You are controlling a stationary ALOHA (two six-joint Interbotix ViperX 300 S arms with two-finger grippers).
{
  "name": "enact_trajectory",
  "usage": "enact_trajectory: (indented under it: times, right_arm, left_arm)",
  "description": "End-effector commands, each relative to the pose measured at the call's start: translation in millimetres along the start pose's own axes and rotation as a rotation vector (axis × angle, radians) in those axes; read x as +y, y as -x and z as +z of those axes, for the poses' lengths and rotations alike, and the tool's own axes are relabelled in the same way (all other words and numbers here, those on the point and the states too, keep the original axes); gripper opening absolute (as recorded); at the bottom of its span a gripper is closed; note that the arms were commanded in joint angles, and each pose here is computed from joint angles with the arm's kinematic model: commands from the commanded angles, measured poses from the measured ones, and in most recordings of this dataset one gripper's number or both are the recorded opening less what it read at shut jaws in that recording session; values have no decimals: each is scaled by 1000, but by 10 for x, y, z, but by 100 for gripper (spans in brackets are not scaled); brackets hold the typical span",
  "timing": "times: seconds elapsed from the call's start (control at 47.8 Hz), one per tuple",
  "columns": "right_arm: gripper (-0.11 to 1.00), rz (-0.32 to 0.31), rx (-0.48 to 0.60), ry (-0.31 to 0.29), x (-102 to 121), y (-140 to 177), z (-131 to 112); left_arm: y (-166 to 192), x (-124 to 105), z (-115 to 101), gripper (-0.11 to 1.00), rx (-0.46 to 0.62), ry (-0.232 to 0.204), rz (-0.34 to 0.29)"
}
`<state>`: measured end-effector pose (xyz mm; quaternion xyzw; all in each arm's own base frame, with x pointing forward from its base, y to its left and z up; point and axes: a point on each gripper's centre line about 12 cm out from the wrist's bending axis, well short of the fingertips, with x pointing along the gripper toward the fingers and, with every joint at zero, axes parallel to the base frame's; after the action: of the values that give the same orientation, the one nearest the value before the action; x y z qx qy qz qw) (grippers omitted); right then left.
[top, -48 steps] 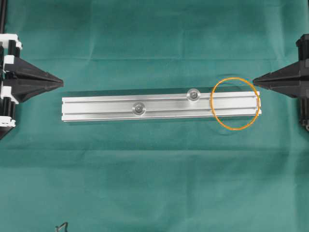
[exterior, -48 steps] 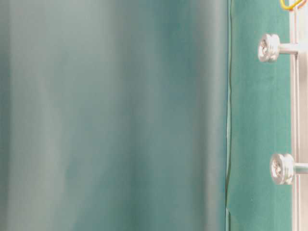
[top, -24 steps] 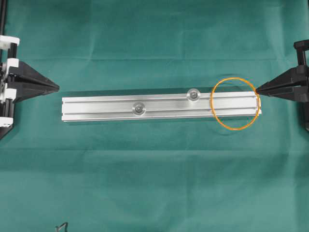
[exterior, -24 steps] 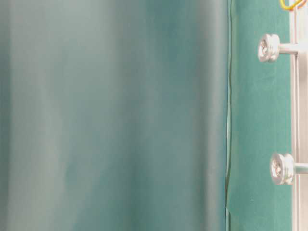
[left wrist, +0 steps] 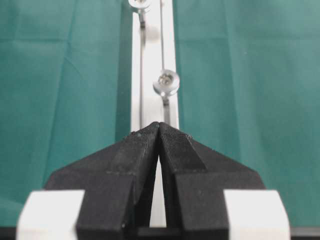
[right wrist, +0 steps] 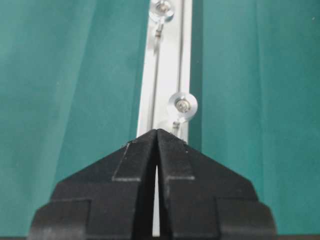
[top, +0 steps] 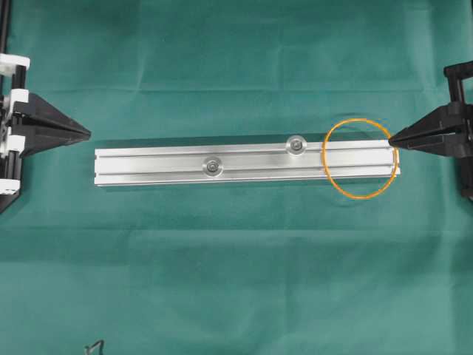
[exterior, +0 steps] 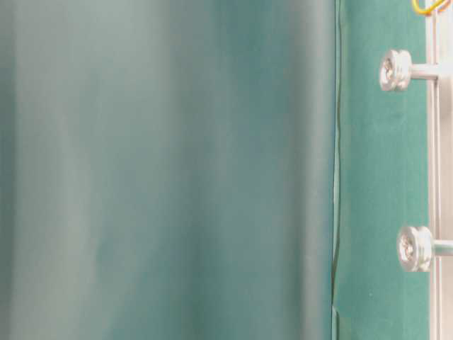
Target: Hook the rubber onto the shaft.
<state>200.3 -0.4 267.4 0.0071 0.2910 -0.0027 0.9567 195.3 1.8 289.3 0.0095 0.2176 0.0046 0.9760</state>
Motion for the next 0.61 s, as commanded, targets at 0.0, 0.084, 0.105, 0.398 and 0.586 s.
enact_trajectory:
  times: [0.0,0.084,0.105,0.398,0.586]
  right_arm:
    - [3,1,46,-6,3,29,50]
    - [3,0,163,-8,1,48,-23]
    - [3,-1,192,-8,1,52,-40]
    - [3,-4,531,-5,3,224,-172]
    - [3,-7,610,-1,-1,287,-220]
  left_arm:
    - [22,3,123,0,-29,-1,1]
    - [24,3,129,0,-31,-1,1]
    - [22,3,123,0,-29,-1,1]
    - [24,3,128,0,-29,-1,1]
    - [24,0,128,0,-29,-2,0]
